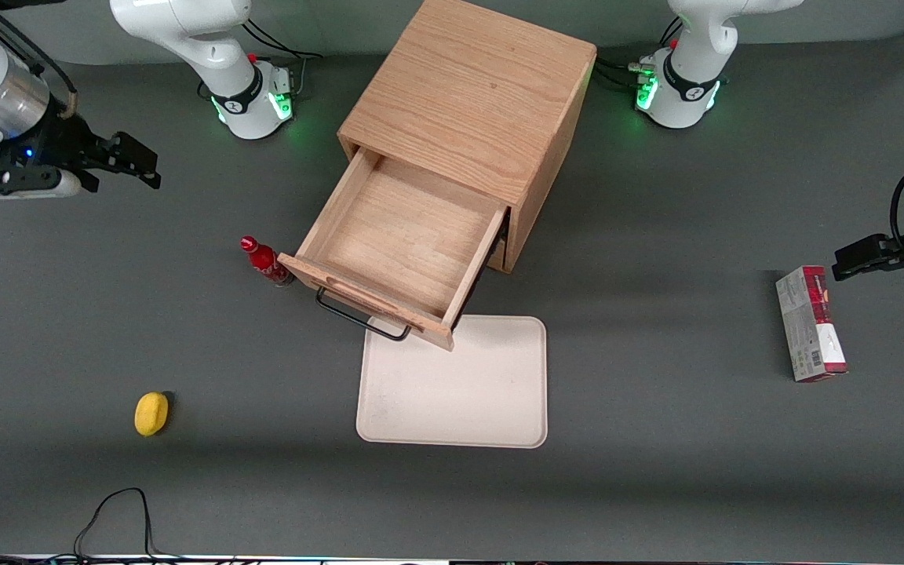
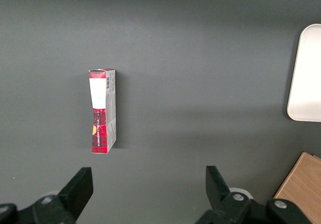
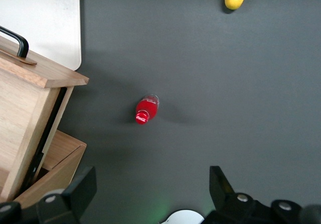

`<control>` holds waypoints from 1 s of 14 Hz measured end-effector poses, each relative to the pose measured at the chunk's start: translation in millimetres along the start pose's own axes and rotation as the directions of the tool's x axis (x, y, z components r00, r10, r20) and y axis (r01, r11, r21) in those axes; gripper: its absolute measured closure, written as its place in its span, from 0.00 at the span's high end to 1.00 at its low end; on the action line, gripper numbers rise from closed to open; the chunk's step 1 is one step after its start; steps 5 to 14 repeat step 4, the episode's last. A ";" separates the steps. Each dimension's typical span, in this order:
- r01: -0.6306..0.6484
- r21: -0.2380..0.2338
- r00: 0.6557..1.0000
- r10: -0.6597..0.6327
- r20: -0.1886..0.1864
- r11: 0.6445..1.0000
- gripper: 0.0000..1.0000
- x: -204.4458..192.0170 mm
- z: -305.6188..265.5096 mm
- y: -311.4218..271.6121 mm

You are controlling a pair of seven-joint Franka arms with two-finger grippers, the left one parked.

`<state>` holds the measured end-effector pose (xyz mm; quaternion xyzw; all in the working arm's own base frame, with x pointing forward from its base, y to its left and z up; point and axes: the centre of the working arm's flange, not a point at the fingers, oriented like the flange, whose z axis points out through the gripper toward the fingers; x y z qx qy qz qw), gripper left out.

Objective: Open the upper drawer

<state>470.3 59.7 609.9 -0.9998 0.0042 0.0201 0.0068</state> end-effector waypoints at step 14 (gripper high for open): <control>-0.004 -0.001 1.000 0.004 0.000 1.000 1.00 9.1 7.7 0.0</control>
